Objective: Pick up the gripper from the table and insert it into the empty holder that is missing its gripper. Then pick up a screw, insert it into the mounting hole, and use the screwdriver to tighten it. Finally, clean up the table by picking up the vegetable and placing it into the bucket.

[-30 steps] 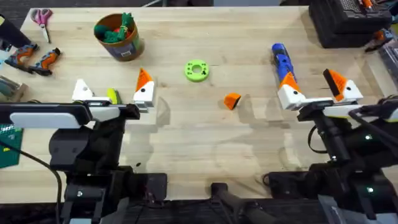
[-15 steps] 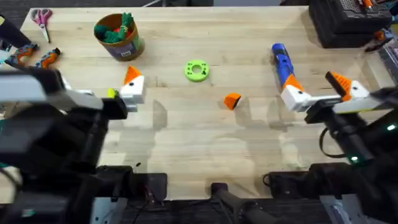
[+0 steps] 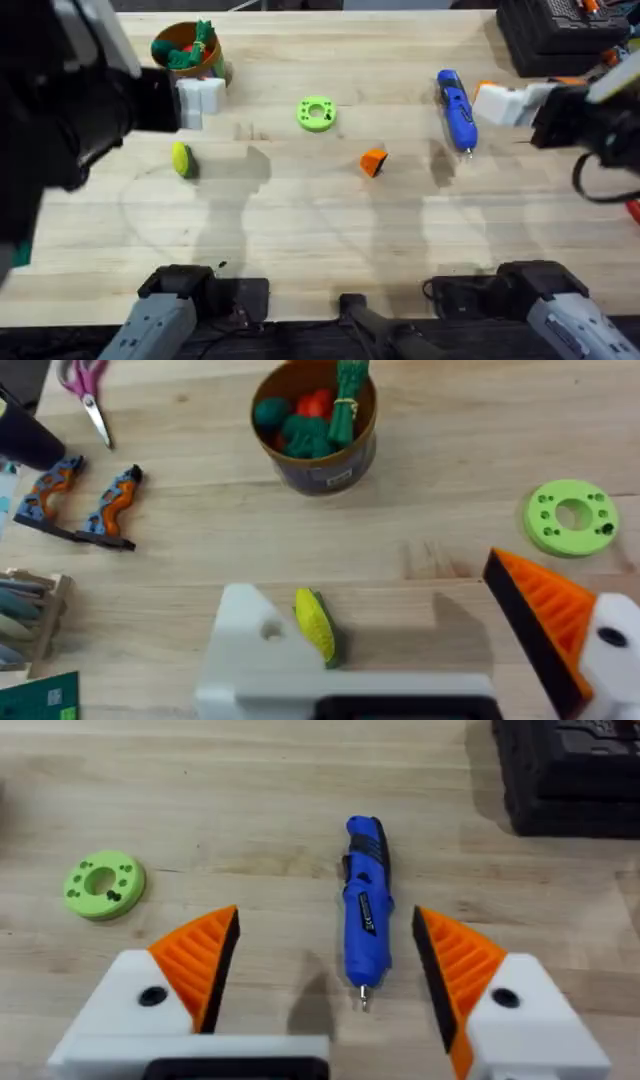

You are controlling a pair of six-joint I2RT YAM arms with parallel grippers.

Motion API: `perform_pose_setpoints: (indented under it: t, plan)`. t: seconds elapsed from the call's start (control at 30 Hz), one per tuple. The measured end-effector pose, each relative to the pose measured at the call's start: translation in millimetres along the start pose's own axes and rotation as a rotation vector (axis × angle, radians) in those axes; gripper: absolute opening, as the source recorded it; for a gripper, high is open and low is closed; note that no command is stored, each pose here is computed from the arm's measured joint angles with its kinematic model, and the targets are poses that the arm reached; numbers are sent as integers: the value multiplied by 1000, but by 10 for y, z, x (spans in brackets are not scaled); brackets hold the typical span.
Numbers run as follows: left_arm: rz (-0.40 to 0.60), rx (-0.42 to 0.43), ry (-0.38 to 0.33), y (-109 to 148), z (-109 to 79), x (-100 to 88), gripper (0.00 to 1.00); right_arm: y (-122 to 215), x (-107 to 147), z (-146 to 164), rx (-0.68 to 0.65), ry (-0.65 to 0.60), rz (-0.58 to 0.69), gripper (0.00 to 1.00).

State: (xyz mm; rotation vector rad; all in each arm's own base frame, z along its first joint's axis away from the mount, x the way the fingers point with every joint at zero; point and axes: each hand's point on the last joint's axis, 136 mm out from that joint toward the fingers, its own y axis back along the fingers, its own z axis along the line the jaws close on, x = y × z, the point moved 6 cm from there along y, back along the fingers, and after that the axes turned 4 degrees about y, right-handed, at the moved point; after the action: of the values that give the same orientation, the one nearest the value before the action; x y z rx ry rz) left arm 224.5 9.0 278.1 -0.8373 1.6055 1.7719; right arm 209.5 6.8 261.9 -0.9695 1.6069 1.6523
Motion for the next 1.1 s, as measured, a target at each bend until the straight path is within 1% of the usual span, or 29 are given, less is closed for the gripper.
perform_pose_setpoints:
  t: [0.07, 0.17, 0.27, 0.33, 0.4, 0.47, 0.57, 0.67, 0.73, 0.83, 0.93, 1.1]
  plan:
    - [51, 0, -7, -55, -4, -46, 951, -5, -89, -3, -3, -1, 37, 994]
    - [99, 0, -12, -109, -7, -84, 951, -34, -173, -9, -6, -2, 92, 993]
    - [105, -1, -13, -148, -9, -112, 951, -97, -198, -14, -8, -3, 118, 993]
    - [90, -2, -6, -165, -10, -148, 958, -137, -174, -15, -9, -4, 140, 994]
    - [98, -4, 26, -166, -10, -141, 984, -173, -156, -16, -10, -5, 157, 993]
    - [144, -10, 78, -151, -4, -62, 986, -198, -146, -16, -11, -6, 167, 994]
    - [282, -41, 166, -136, 43, 176, 986, -208, -141, -17, -11, -6, 172, 994]
    - [451, -109, 290, -168, 145, 433, 986, -208, -141, -17, -11, -6, 172, 994]
    - [515, -158, 375, -226, 231, 519, 986, -208, -141, -17, -11, -6, 172, 994]
    - [552, -223, 493, -374, 385, 601, 986, -208, -141, -17, -11, -6, 172, 994]
    - [573, -253, 579, -551, 494, 740, 986, -208, -141, -17, -11, -6, 172, 994]
    - [576, -264, 654, -878, 579, 1013, 986, -208, -141, -17, -11, -6, 172, 994]
